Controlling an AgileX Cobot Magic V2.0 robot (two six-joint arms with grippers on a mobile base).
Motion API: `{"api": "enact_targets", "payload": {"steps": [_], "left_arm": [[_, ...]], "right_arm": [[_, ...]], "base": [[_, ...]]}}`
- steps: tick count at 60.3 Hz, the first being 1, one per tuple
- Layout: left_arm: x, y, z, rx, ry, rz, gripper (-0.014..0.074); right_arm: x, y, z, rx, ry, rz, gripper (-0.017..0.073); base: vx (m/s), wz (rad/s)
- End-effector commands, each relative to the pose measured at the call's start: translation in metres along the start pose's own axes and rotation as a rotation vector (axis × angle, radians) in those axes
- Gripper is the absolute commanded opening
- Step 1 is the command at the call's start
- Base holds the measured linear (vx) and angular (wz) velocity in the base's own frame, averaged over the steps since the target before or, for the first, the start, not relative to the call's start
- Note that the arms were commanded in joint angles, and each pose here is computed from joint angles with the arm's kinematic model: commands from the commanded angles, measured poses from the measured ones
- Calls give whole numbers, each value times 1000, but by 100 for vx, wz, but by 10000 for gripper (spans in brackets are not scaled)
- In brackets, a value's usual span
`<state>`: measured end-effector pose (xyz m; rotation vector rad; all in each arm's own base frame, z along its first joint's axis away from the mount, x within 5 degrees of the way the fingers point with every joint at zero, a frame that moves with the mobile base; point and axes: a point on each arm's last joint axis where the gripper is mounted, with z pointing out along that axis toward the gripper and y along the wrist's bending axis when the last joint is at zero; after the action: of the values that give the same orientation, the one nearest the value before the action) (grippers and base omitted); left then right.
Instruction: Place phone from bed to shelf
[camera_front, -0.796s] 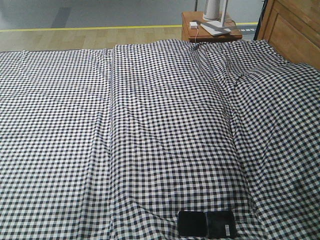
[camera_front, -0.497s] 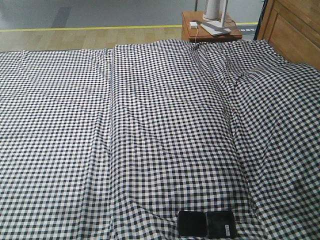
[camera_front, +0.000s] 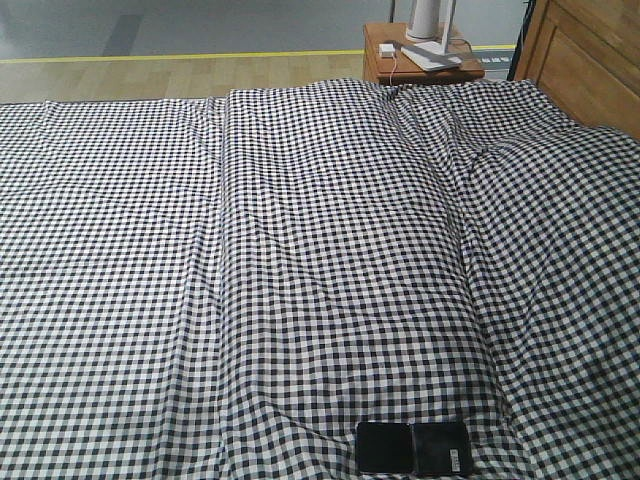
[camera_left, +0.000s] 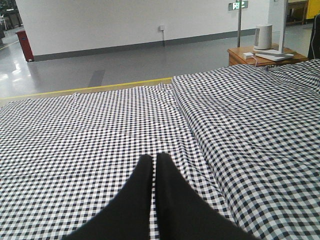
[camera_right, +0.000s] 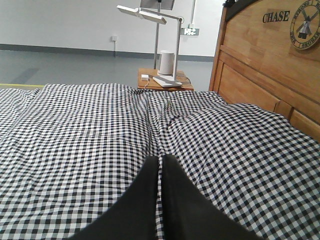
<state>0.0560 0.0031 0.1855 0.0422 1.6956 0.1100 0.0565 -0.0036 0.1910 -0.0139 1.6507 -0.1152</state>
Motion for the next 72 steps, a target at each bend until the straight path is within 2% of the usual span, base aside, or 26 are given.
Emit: {"api": "enact_targets", "payload": {"steps": [1, 40, 46, 59, 72], "left_arm": [[-15, 1, -3, -5, -106, -9, 1], [-15, 1, -3, -5, -106, -9, 1], [-15, 1, -3, -5, -106, -9, 1], [-15, 1, -3, -5, -106, -9, 1], [-15, 1, -3, -5, -106, -9, 1]], "right_arm": [[-5, -1, -1, 19, -79, -25, -3], [-6, -1, -1, 20, -91, -22, -3], [-11, -2, -1, 26, -145, 0, -3], [-34, -5, -8, 58, -386, -14, -3], [-81, -8, -26, 77, -556, -23, -3]], "base": [[0, 0], [0, 0], [0, 0], [0, 0], [0, 0]]}}
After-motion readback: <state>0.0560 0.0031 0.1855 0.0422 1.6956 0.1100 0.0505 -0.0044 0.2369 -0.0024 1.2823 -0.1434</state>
